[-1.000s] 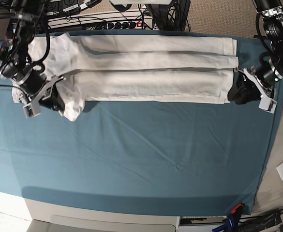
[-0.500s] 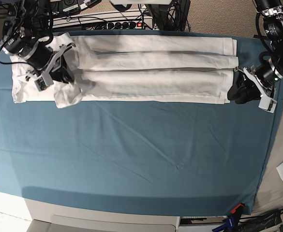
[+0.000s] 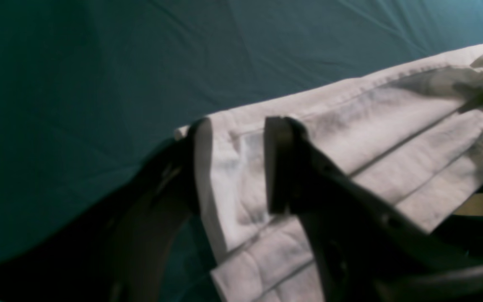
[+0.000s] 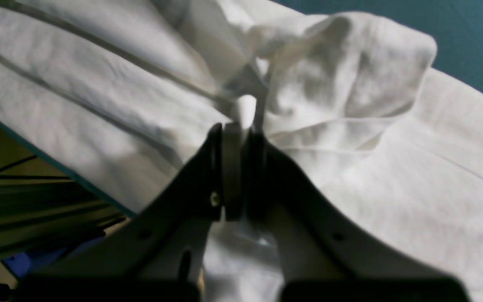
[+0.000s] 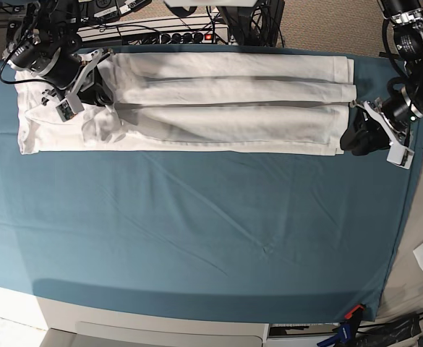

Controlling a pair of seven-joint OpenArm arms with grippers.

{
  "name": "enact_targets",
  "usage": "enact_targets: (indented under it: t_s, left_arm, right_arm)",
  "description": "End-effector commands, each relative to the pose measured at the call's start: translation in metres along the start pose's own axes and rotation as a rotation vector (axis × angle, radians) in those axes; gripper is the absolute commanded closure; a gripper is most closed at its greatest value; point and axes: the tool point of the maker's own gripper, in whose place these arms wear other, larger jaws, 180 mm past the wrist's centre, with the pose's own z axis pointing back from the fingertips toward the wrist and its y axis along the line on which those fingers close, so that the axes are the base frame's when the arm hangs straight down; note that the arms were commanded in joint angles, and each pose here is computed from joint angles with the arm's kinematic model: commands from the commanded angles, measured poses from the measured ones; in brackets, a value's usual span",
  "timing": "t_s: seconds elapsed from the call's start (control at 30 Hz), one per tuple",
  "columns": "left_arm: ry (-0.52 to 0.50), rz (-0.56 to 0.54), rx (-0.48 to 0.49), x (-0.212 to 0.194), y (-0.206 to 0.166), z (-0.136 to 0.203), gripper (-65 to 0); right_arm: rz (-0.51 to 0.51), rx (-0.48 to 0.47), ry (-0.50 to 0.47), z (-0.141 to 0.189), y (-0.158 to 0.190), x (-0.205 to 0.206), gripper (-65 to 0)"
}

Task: Fold the T-shirt properly
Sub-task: 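Grasp the sleeve with the right gripper and fold it onto the shirt, then press the sleeve flat onto the strip with the right gripper, then withdraw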

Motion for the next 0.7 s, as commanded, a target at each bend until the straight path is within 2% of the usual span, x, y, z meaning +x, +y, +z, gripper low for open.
enact_targets:
  t_s: [0.0, 0.07, 0.13, 0.57, 0.67]
  left_arm:
    - [-0.049, -0.023, -0.007, 0.016, -0.001, 0.004, -21.9]
    - [-0.049, -0.024, -0.007, 0.016, -0.001, 0.004, -21.9]
    - [-0.049, -0.023, -0.007, 0.016, -0.001, 0.004, -21.9]
    - [-0.068, -0.023, -0.008, 0.019, -0.001, 0.004, -21.9]
    - [-0.068, -0.023, -0.008, 0.019, -0.001, 0.004, -21.9]
  right_arm:
    - [0.012, 0.002, -0.038, 0.003, 0.001, 0.010, -7.2]
    - [-0.005, 0.005, -0.052, 0.001, 0.005, 0.011, -16.7]
    - [-0.024, 0.008, -0.066, -0.001, 0.008, 0.011, -22.1]
    - [-0.167, 0.065, -0.246, -0.010, 0.031, 0.040, -22.2]
    - [-0.173, 0.047, -0.269, -0.012, 0.028, 0.045, -20.9]
